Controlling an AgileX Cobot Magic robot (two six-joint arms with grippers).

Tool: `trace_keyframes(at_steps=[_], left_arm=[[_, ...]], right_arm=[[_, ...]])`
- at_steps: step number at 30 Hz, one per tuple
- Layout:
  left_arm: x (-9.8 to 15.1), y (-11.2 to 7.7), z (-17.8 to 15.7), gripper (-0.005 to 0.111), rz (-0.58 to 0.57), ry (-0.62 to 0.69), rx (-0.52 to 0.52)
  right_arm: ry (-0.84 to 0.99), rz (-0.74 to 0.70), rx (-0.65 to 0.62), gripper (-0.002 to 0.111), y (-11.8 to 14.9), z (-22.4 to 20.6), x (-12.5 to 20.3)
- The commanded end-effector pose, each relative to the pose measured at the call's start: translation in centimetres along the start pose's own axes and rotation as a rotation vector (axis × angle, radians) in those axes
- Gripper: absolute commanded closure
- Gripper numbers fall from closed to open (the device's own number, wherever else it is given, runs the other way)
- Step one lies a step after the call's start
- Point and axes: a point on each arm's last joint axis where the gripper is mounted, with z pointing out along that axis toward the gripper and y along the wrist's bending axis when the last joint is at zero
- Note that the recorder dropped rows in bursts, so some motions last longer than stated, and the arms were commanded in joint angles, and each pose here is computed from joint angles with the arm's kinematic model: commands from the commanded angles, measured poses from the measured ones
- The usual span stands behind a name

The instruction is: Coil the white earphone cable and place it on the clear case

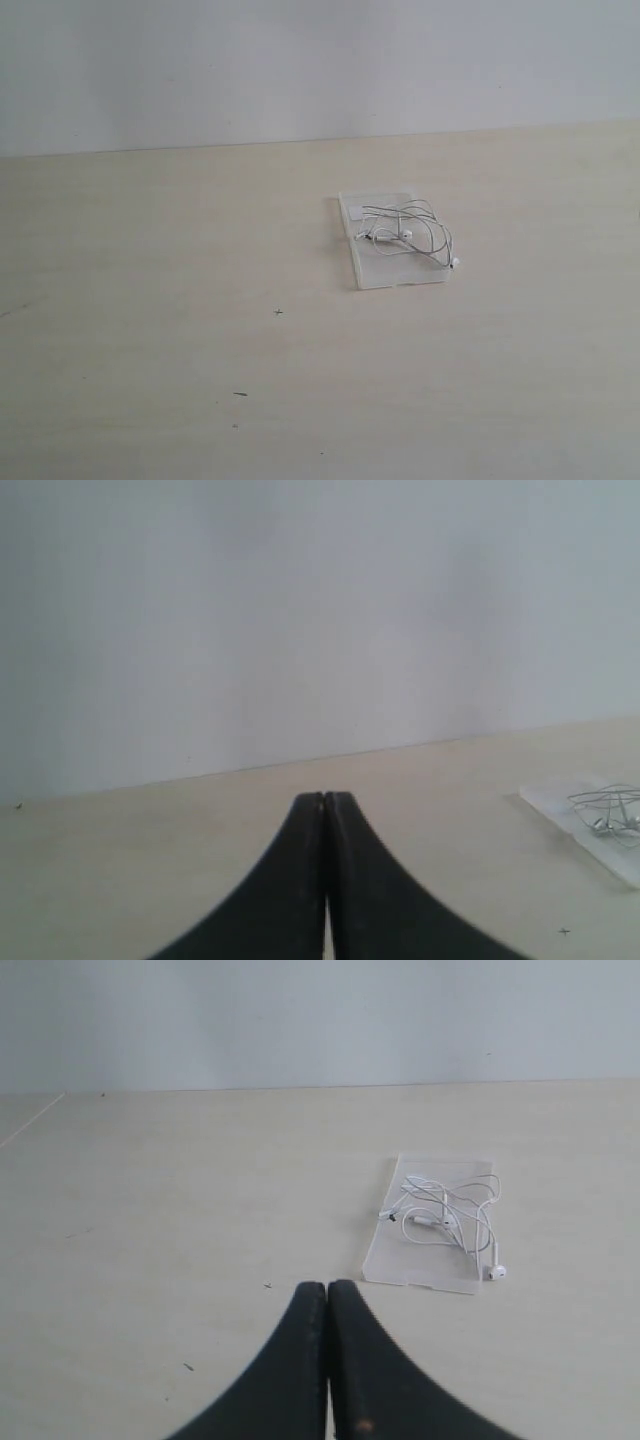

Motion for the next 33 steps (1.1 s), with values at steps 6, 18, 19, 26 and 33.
trace_keyframes(at_steps=[6, 18, 19, 26, 33], left_arm=[[6.3, -0.1, 2.1, 0.107, -0.090, -0.009, -0.034], [7.1, 0.5, 2.0, 0.107, -0.181, 0.067, -0.134], [7.3, 0.6, 2.0, 0.107, -0.183, 0.089, -0.147], [8.3, 0.7, 1.8, 0.107, -0.185, 0.199, -0.173], [8.3, 0.7, 1.8, 0.107, -0.185, 0.202, -0.173]], right_arm=[[-0.008, -0.005, 0.007, 0.108, -0.1, -0.1, 0.0], [-0.008, -0.005, 0.007, 0.108, -0.1, -0.1, 0.0], [-0.008, -0.005, 0.007, 0.108, -0.1, -0.1, 0.0], [-0.008, -0.005, 0.007, 0.108, -0.1, -0.1, 0.0], [-0.008, -0.005, 0.007, 0.108, -0.1, -0.1, 0.0]])
